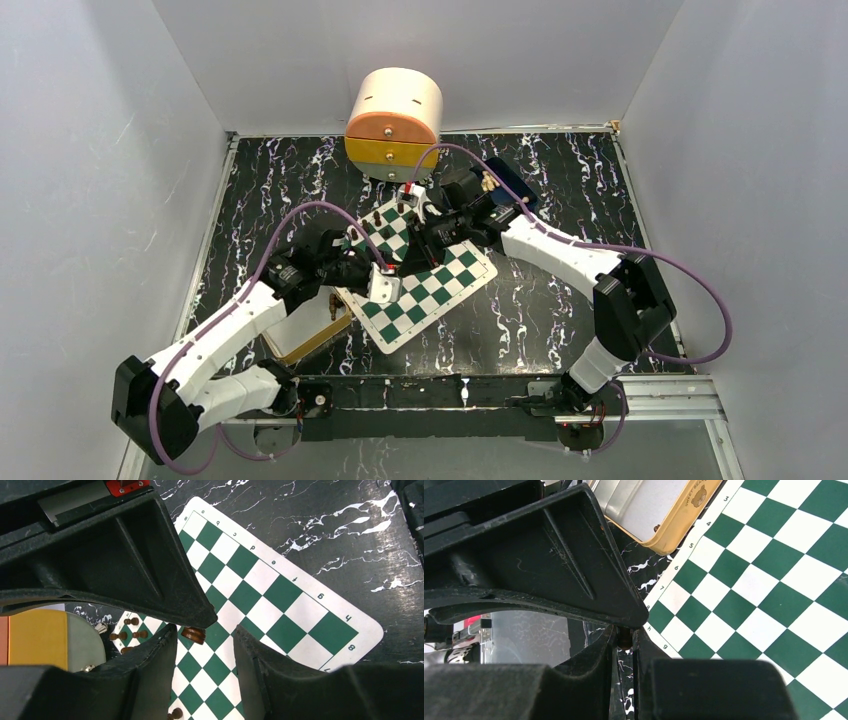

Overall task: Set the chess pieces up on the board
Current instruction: Place the chess piece on the chessboard.

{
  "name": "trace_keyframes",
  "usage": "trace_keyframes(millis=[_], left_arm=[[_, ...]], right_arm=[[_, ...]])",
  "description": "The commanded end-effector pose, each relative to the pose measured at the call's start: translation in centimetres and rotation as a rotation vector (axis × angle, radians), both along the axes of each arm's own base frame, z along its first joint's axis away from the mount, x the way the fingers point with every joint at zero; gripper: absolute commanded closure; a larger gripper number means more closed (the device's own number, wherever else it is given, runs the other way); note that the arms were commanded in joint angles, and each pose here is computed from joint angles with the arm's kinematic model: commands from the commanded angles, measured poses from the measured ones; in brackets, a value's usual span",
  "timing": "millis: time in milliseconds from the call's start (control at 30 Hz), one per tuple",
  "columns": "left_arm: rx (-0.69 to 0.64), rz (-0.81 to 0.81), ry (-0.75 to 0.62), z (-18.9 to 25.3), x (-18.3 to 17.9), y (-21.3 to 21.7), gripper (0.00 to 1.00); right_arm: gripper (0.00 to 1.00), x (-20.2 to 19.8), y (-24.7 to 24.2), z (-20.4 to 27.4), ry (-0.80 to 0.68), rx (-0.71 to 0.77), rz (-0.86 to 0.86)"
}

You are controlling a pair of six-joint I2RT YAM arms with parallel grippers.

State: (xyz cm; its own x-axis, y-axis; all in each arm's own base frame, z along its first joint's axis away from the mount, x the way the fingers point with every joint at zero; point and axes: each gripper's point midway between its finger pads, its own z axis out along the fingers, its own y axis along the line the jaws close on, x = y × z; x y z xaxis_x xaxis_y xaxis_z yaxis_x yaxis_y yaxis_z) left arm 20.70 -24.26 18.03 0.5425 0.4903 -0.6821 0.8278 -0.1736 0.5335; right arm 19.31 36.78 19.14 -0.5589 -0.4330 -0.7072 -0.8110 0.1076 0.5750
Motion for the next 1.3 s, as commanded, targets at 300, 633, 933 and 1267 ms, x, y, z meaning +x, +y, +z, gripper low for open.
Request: trace_keyframes(millis=[300,633,933,1267], left_arm=[[-0.013,0.013,-0.004,1.5,0.5,-0.4,0.72],[-0.011,0.184,0.068,1.5,2.4,0.2,0.82],[-0.048,0.32,0.117,1.5,3.7,0.5,0.89],[-0.143,0.5,0.197,1.6,5.6,0.5,0.93]], right_arm=[[0.84,0.6,0.8,2.0,-0.004,0.075,-0.002],[0.82,2.1,0.2,1.8,0.034,0.098,-0.092],[0.74,3.9,-0.9,2.4,0.081,0.18,-0.191],[0.64,5.5,-1.3,3.0,0.114,0.246,-0.312]])
